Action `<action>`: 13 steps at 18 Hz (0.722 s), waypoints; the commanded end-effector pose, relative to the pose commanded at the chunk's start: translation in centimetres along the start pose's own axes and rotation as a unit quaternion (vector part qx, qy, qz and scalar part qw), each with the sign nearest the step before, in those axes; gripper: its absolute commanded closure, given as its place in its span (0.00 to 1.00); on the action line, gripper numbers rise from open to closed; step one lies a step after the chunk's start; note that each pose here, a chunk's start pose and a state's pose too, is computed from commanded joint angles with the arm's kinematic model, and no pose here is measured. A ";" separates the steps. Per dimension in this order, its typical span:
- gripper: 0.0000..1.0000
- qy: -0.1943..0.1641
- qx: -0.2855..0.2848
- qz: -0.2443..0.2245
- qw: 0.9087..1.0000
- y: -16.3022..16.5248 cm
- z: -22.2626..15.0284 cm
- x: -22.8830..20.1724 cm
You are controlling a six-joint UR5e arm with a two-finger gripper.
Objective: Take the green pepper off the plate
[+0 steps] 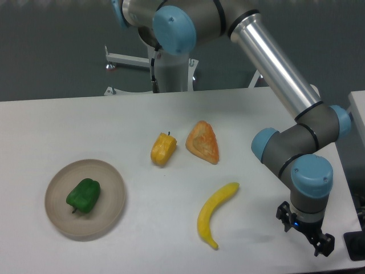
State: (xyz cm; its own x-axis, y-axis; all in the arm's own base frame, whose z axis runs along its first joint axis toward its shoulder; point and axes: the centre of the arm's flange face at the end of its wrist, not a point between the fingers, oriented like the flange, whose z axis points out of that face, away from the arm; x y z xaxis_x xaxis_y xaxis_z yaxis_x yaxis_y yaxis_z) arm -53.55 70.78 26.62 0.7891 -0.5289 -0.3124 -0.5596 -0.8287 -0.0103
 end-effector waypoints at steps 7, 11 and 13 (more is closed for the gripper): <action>0.00 -0.001 0.002 -0.001 1.000 -0.4 -0.6 0.1; 0.00 0.000 0.004 -0.003 1.000 -0.6 -0.9 0.3; 0.00 -0.004 0.007 -0.004 1.000 -0.7 -1.7 0.2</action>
State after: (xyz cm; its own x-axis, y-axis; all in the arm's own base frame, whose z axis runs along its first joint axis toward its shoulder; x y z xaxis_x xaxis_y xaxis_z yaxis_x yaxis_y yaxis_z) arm -52.62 70.93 28.16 0.7916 -0.5202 -0.3205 -0.5562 -0.8306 -0.0257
